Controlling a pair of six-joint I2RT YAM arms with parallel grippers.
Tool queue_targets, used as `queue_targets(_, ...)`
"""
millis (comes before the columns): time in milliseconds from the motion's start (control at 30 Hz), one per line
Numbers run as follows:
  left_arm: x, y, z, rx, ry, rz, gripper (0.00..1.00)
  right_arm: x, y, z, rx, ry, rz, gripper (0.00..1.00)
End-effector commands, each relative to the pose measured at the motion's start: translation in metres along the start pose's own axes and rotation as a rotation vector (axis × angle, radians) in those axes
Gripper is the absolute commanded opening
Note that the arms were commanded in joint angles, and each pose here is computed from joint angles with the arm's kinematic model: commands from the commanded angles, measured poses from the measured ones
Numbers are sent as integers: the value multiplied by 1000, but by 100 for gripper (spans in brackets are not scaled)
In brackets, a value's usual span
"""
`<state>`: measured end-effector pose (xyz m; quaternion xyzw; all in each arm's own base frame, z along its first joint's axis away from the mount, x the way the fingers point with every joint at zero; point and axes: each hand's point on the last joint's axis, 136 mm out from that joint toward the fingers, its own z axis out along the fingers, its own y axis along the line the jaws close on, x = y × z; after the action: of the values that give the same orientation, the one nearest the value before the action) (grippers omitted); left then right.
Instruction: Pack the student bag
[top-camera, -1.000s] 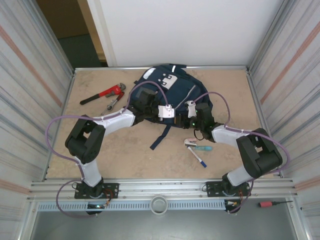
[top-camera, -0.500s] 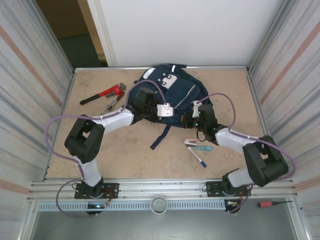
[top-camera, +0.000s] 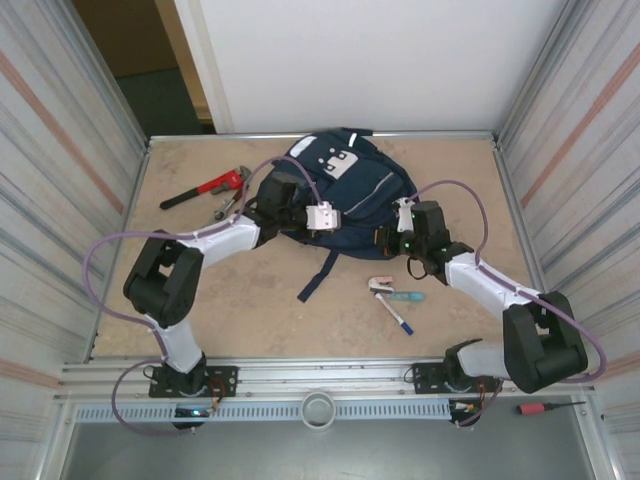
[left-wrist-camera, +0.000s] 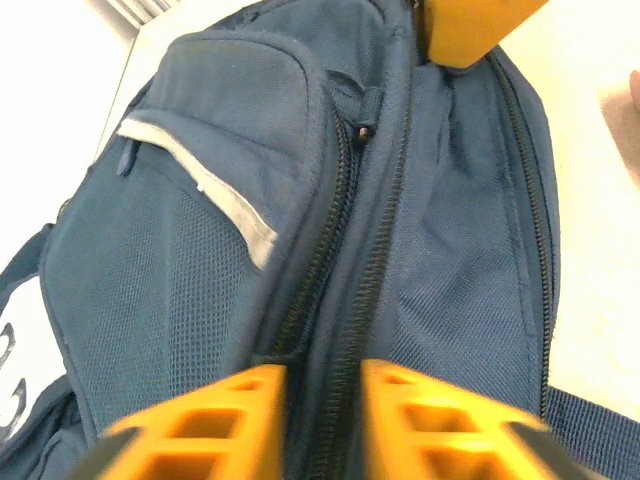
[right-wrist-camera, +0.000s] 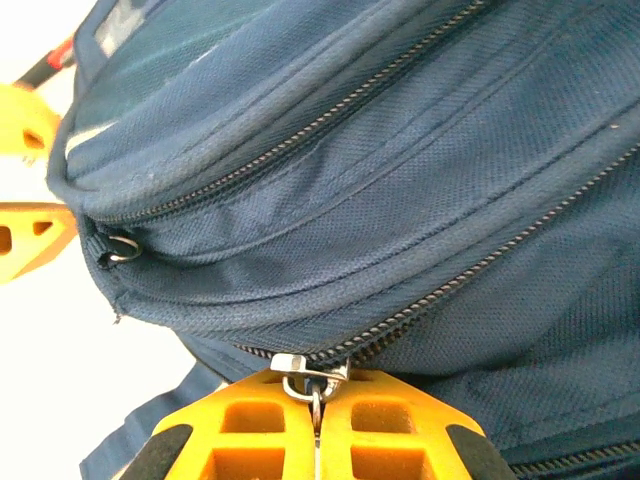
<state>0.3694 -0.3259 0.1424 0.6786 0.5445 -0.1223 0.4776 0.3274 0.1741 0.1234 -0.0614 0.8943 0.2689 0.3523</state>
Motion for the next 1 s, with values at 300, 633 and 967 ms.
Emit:
queue_targets(300, -50, 0, 7, -67, 20, 176, 57, -7, 82, -18, -238, 92, -127, 0)
queue_targets(633, -43, -4, 24, -39, 34, 177, 22, 2, 83, -22, -283, 118, -103, 0)
queue_targets(967, -15, 22, 0, -91, 30, 100, 0, 9, -8, -35, 26, 149, 118, 0)
